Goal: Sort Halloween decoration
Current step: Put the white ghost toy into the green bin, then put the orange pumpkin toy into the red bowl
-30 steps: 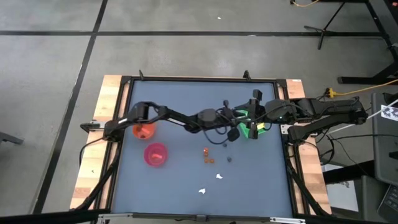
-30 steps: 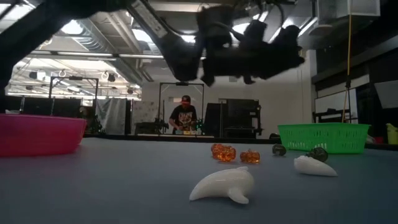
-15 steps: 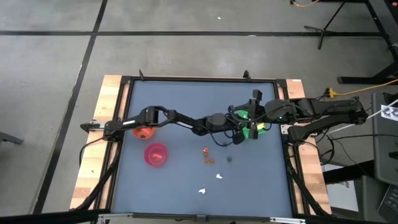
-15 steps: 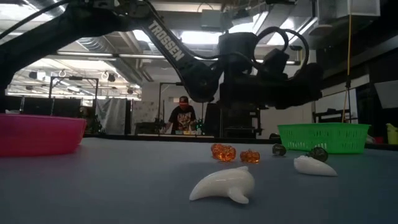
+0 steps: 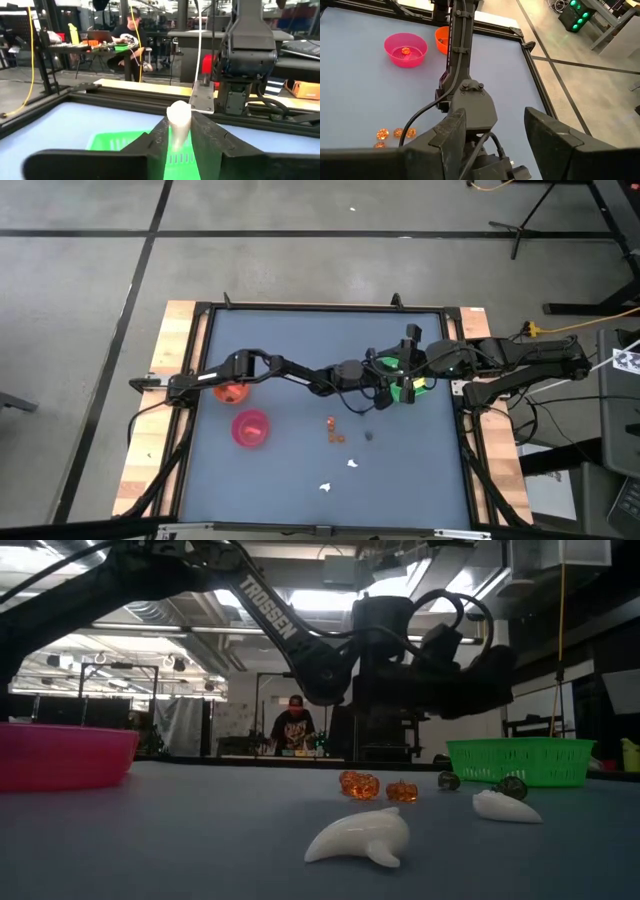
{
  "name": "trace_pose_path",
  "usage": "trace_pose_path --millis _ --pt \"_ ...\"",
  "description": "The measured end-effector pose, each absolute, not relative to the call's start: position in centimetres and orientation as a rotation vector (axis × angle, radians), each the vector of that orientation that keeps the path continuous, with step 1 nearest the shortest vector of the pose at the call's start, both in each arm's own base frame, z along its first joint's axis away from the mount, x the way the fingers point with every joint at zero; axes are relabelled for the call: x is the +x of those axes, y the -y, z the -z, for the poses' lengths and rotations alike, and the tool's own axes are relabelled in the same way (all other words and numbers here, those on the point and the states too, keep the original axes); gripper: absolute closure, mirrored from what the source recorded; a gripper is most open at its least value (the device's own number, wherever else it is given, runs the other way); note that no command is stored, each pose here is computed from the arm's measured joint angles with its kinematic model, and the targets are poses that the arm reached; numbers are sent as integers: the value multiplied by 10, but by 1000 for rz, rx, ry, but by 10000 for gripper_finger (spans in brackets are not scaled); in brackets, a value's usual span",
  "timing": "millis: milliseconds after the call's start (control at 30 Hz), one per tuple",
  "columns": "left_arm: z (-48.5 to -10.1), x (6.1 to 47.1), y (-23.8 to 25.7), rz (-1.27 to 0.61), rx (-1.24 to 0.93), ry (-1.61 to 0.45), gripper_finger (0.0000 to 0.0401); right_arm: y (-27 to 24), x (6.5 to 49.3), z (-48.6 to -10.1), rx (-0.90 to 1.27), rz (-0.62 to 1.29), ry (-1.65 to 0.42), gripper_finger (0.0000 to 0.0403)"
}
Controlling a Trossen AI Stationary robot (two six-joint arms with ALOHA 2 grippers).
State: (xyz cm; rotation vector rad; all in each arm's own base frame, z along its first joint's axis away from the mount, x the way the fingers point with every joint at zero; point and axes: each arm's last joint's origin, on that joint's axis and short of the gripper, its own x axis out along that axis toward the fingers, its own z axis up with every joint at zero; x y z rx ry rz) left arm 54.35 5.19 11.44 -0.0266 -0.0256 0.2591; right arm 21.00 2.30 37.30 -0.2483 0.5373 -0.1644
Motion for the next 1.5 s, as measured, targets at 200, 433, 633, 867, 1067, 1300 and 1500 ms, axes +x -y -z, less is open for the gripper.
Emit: trace_pose_path --millis 200,433,633,867,1067,1300,1500 --pt "-114 543 -53 -260 -50 29 275 -23 210 -373 -248 164 -537 203" --pt "-114 543 -52 -259 -51 29 240 -23 210 -373 -248 164 -537 203" --pt "-119 544 -52 -247 -52 38 236 -23 210 -373 -248 164 -538 203" --pt "-132 551 -40 -139 -51 48 236 -23 210 -373 -249 164 -539 203" --pt "-137 558 -30 -107 1 -23 236 -23 210 -373 -249 163 -540 203" --pt "-143 568 -18 -72 96 -273 236 -23 210 -372 -250 163 -544 203" --pt "-168 573 -2 -22 176 -460 236 -23 209 -371 -252 159 -560 203"
